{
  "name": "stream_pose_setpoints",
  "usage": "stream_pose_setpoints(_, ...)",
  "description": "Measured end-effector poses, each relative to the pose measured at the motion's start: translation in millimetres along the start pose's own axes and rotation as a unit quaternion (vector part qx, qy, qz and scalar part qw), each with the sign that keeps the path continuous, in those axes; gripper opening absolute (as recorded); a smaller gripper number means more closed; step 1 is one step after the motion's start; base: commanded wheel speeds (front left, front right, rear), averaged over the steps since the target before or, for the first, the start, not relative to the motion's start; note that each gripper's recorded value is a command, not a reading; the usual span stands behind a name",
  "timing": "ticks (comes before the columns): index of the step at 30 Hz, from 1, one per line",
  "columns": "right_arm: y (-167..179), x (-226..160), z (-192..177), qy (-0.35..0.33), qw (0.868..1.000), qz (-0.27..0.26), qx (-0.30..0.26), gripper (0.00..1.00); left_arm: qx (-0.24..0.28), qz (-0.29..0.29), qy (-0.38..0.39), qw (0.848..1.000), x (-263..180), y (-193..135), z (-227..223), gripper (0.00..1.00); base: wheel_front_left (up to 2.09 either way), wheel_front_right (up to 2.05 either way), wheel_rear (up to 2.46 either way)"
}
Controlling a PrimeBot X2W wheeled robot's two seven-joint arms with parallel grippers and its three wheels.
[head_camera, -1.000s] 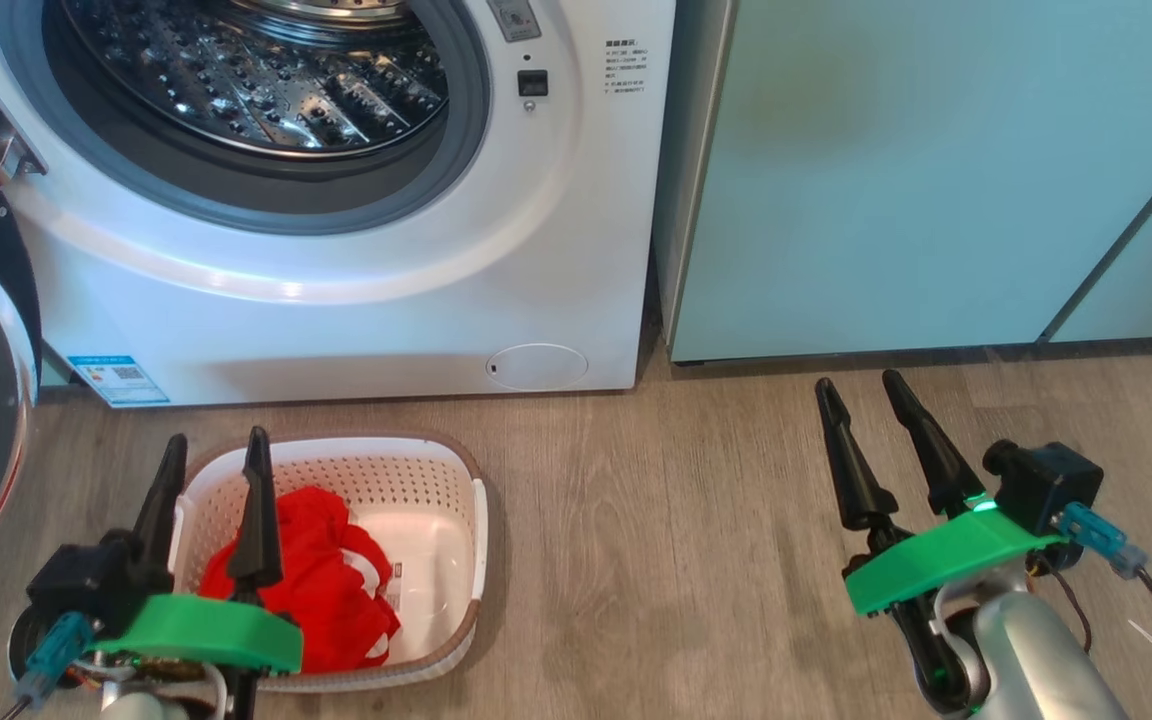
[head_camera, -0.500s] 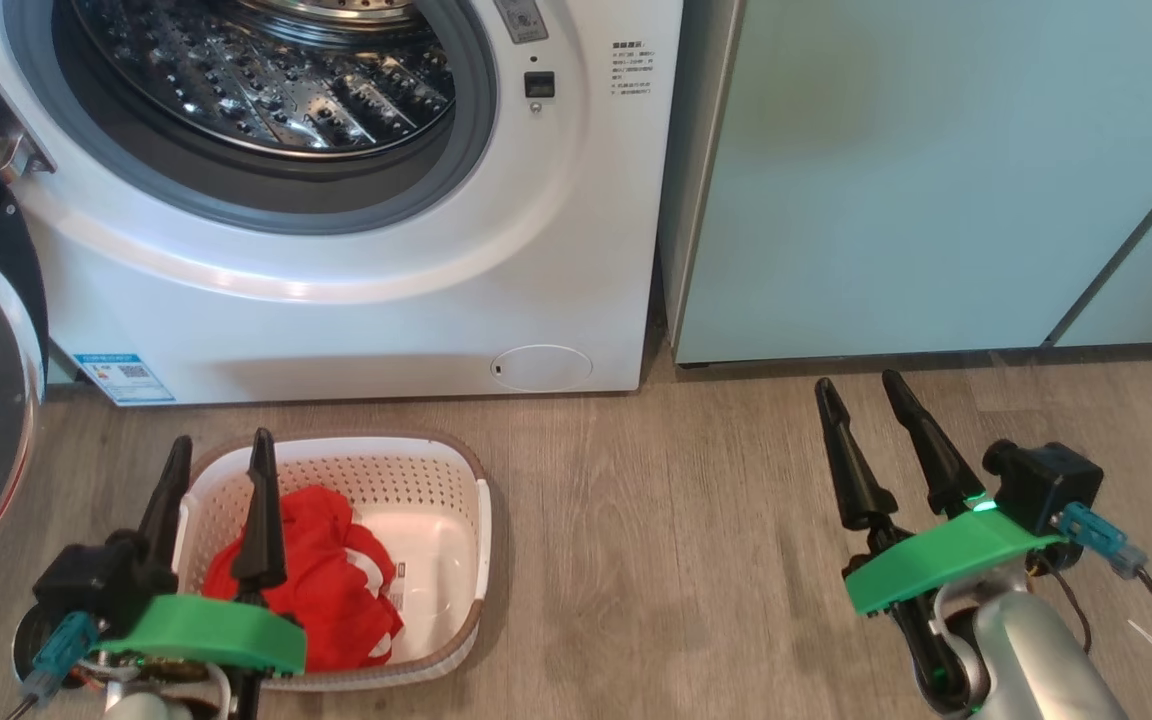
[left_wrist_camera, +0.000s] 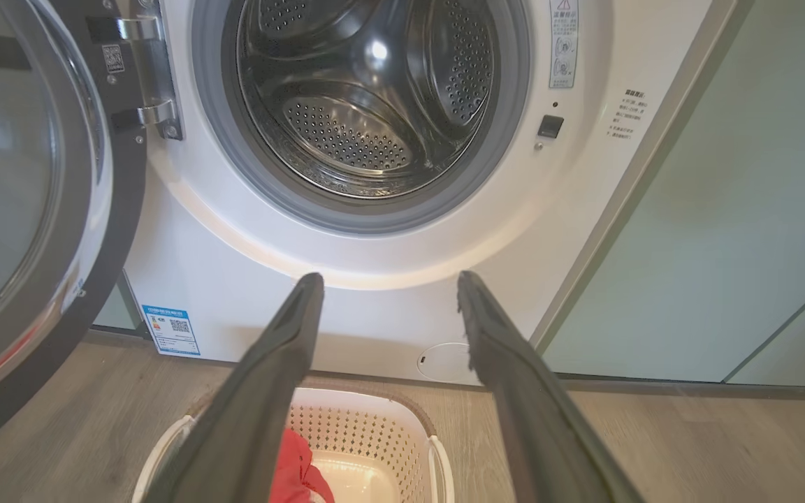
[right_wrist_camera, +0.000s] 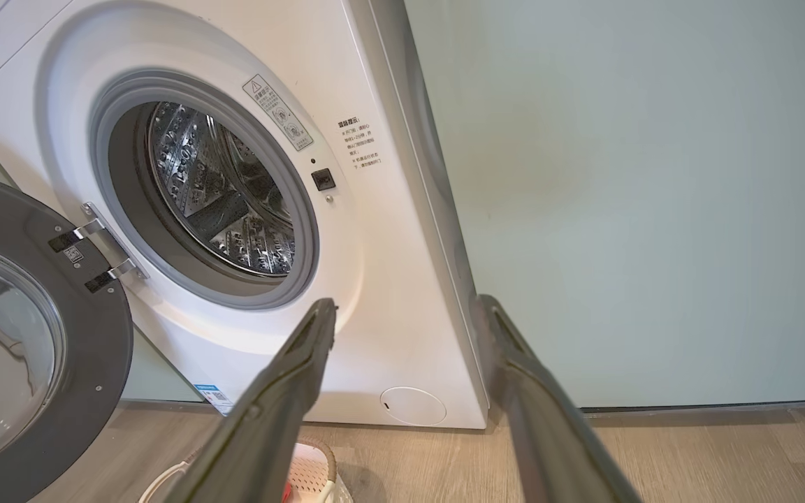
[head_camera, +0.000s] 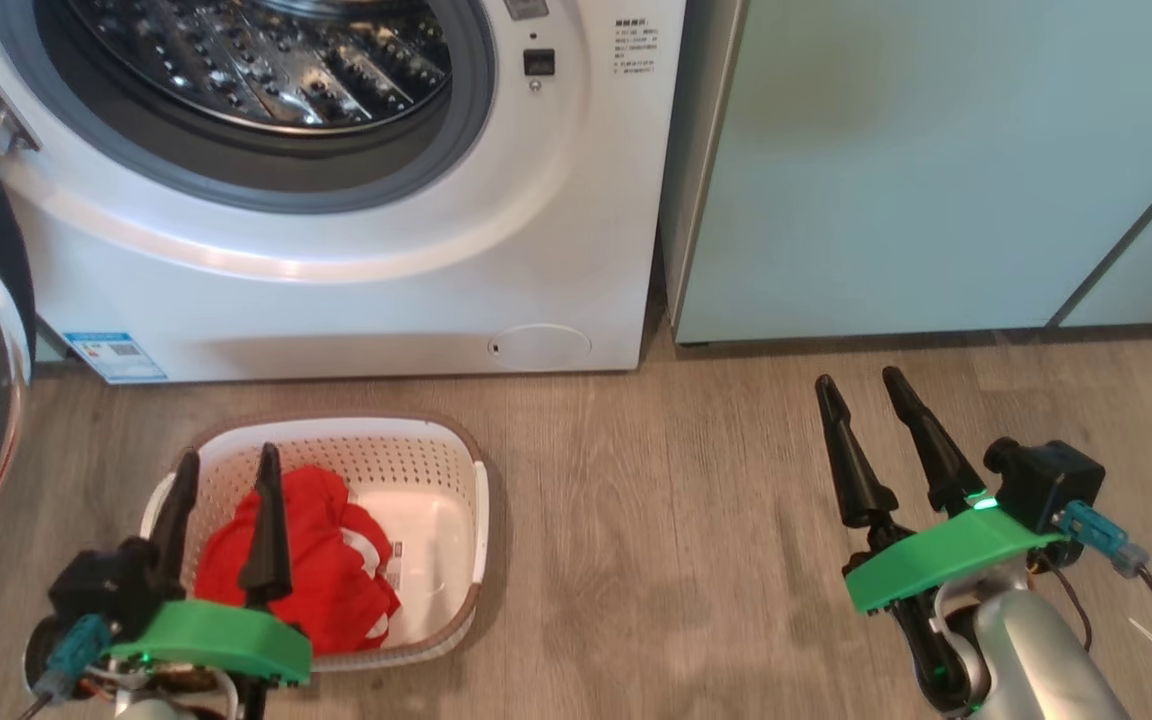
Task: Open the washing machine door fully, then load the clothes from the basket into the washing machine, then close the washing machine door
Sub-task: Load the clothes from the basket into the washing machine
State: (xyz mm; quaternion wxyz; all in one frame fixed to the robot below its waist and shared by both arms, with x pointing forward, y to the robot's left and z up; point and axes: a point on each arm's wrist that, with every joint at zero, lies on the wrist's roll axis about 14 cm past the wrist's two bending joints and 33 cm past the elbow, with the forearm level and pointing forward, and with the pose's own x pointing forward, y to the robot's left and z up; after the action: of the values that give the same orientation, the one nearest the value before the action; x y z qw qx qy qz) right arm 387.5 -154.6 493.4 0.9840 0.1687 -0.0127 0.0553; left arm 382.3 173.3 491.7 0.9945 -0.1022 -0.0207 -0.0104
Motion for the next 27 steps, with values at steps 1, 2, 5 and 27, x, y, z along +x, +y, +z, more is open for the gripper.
stream_pose_setpoints(1, -0.8, 0.7, -1.5, 0.002, 1.0, -0.001, 0.0, 1.0, 0.0, 0.0, 0.007, 1.0, 0.2, 0.2, -4.8, 1.0, 0.0, 0.0, 0.0)
stream_pose_setpoints(2, -2.0, 1.5, -3.3, 0.005, 1.0, -0.003, 0.0, 1.0, 0.001, 0.001, 0.017, 1.0, 0.3, 0.2, -11.2, 1.0, 0.0, 0.0, 0.0)
stream_pose_setpoints(5, -4.7, 7.0, -8.3, 0.011, 1.0, -0.005, -0.001, 1.0, 0.01, -0.007, 0.06, 0.998, -0.7, -3.5, -38.7, 1.0, 0.0, 0.0, 0.0)
stream_pose_setpoints(27, -59.6, 56.6, -86.1, 0.097, 0.994, -0.053, -0.021, 1.0, 0.098, -0.003, 0.361, 0.927, 41.1, 41.9, -248.2, 1.0, 0.0, 0.0, 0.0)
